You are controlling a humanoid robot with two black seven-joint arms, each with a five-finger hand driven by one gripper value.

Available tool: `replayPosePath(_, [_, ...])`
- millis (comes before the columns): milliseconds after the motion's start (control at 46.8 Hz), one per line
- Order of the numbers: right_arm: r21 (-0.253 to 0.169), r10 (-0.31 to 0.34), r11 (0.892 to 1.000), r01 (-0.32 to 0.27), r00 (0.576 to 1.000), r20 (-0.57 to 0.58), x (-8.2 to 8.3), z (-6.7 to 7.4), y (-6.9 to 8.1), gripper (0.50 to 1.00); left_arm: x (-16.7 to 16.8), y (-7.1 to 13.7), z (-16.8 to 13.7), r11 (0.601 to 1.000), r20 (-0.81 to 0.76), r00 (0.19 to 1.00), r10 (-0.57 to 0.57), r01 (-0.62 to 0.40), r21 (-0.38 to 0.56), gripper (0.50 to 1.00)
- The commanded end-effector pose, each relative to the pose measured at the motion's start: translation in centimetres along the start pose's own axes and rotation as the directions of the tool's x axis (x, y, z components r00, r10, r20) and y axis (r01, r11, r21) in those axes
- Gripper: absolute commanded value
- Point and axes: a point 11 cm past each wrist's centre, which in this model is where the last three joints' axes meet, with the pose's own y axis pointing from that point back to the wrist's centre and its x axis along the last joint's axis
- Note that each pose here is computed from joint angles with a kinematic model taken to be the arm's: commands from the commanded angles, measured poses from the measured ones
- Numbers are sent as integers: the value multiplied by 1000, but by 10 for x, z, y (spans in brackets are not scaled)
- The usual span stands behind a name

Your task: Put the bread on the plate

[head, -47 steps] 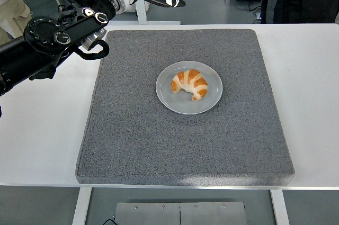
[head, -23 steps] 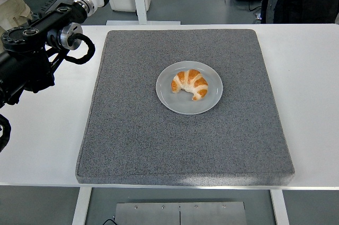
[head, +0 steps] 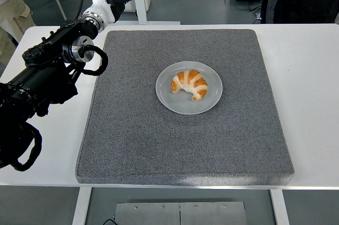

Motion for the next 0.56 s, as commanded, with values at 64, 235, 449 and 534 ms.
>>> replayPosePath(64, [-5, 3, 1000, -3, 1000, 0, 1, 3, 1, 1000, 12, 5, -10, 999, -97, 994, 41, -42, -10, 980])
replayPosePath(235, [-7, 6, 1000, -6, 1000, -1, 2, 4, 1, 1000, 22, 8, -10, 996, -194, 978, 78, -87, -37, 980])
replayPosePath(449, [-6, 3, 1000, -3, 1000, 0, 0, 4, 1, 1000, 28, 11, -16, 994, -218, 971, 98, -106, -26, 980])
replayPosePath(534, [-7, 6, 1000, -6, 1000, -6, 1, 4, 1, 1000, 28, 11, -16, 994, -219, 971, 99, -107, -27, 980])
